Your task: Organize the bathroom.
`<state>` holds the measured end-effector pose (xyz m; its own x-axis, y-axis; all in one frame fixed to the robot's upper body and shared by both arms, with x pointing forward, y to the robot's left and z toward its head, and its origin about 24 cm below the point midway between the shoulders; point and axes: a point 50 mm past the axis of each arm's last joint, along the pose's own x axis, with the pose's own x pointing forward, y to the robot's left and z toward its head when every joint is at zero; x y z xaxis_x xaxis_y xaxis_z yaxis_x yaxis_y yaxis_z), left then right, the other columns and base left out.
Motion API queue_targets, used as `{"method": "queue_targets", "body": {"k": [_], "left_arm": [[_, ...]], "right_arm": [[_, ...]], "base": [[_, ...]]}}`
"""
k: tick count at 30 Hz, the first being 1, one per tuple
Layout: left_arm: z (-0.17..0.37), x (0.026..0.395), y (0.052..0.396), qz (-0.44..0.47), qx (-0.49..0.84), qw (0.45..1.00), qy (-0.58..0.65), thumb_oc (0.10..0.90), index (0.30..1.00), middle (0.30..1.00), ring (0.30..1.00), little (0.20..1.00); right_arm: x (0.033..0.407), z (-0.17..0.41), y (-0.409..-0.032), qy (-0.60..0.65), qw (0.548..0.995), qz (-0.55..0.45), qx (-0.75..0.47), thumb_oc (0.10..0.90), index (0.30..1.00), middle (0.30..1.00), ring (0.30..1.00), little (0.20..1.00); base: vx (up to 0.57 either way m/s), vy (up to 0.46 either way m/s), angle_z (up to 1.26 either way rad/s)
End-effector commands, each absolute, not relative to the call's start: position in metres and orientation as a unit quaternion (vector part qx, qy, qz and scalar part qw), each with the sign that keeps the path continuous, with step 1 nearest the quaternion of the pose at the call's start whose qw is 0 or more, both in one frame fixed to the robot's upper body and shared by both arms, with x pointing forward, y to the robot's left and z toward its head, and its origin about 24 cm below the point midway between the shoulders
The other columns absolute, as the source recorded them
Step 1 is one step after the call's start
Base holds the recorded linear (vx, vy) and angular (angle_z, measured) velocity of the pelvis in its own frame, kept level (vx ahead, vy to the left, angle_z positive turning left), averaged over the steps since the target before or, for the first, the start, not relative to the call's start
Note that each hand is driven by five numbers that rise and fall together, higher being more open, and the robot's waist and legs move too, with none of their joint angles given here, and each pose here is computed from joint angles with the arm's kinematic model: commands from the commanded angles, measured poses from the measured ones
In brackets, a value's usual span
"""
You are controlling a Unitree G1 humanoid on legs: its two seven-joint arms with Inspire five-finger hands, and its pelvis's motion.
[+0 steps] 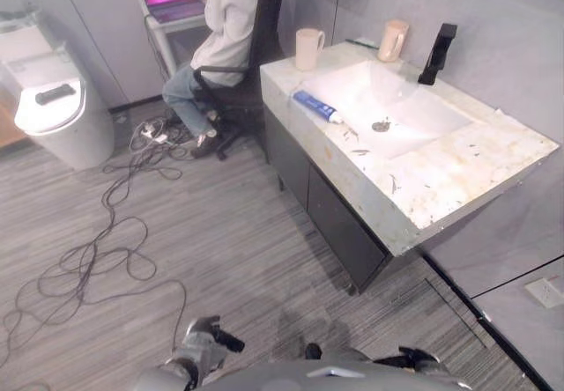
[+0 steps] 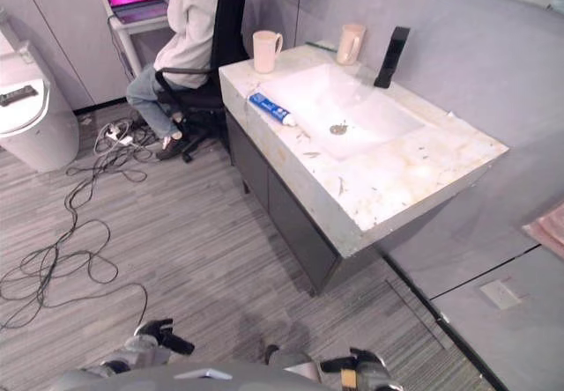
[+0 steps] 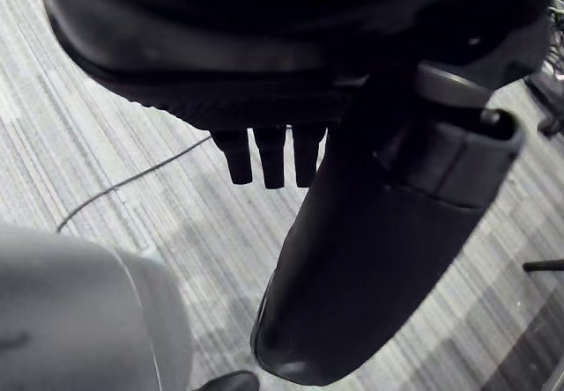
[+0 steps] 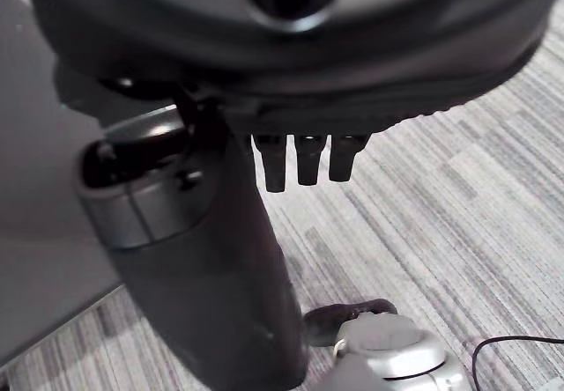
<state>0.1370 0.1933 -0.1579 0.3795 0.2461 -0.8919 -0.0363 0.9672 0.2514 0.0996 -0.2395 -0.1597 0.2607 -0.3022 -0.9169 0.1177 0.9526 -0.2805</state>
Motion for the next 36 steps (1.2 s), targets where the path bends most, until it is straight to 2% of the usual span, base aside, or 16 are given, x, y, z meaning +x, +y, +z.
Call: {"method": "queue_targets", "body": {"k": [1, 8, 14, 20, 29, 36], "left_arm": [[-0.143, 0.167, 0.207, 0.102, 0.119, 0.856, 0.492, 0.8, 0.9, 0.9, 0.9, 0.9], [-0.151, 0.138, 0.227, 0.122, 0.133, 0.831, 0.526, 0.8, 0.9, 0.9, 0.9, 0.9], [-0.153, 0.127, 0.231, 0.117, 0.148, 0.816, 0.547, 0.8, 0.9, 0.9, 0.9, 0.9], [-0.157, 0.114, 0.235, 0.112, 0.159, 0.798, 0.57, 0.8, 0.9, 0.9, 0.9, 0.9], [-0.15, 0.128, 0.243, 0.132, 0.168, 0.817, 0.535, 0.8, 0.9, 0.9, 0.9, 0.9], [-0.148, 0.143, 0.23, 0.091, 0.192, 0.831, 0.514, 0.8, 0.9, 0.9, 0.9, 0.9]], "right_arm": [[0.096, -0.16, -0.242, 0.594, 0.788, -0.118, -0.105, 0.8, 0.9, 0.9, 0.9, 0.9], [0.103, -0.159, -0.241, 0.596, 0.786, -0.116, -0.114, 0.8, 0.9, 0.9, 0.9, 0.9], [0.102, -0.157, -0.247, 0.592, 0.787, -0.134, -0.105, 0.8, 0.9, 0.9, 0.9, 0.9], [0.102, -0.159, -0.238, 0.58, 0.799, -0.133, -0.085, 0.8, 0.9, 0.9, 0.9, 0.9], [0.09, -0.163, -0.233, 0.583, 0.799, -0.114, -0.09, 0.8, 0.9, 0.9, 0.9, 0.9], [0.06, -0.166, -0.242, 0.61, 0.772, -0.167, -0.059, 0.8, 0.9, 0.9, 0.9, 0.9]], "base": [[0.23, 0.182, -0.27], [0.4, 0.317, -0.38], [0.29, 0.343, -0.49], [0.23, 0.289, -0.14], [0.28, 0.092, -0.56], [0.23, 0.045, -0.26]]}}
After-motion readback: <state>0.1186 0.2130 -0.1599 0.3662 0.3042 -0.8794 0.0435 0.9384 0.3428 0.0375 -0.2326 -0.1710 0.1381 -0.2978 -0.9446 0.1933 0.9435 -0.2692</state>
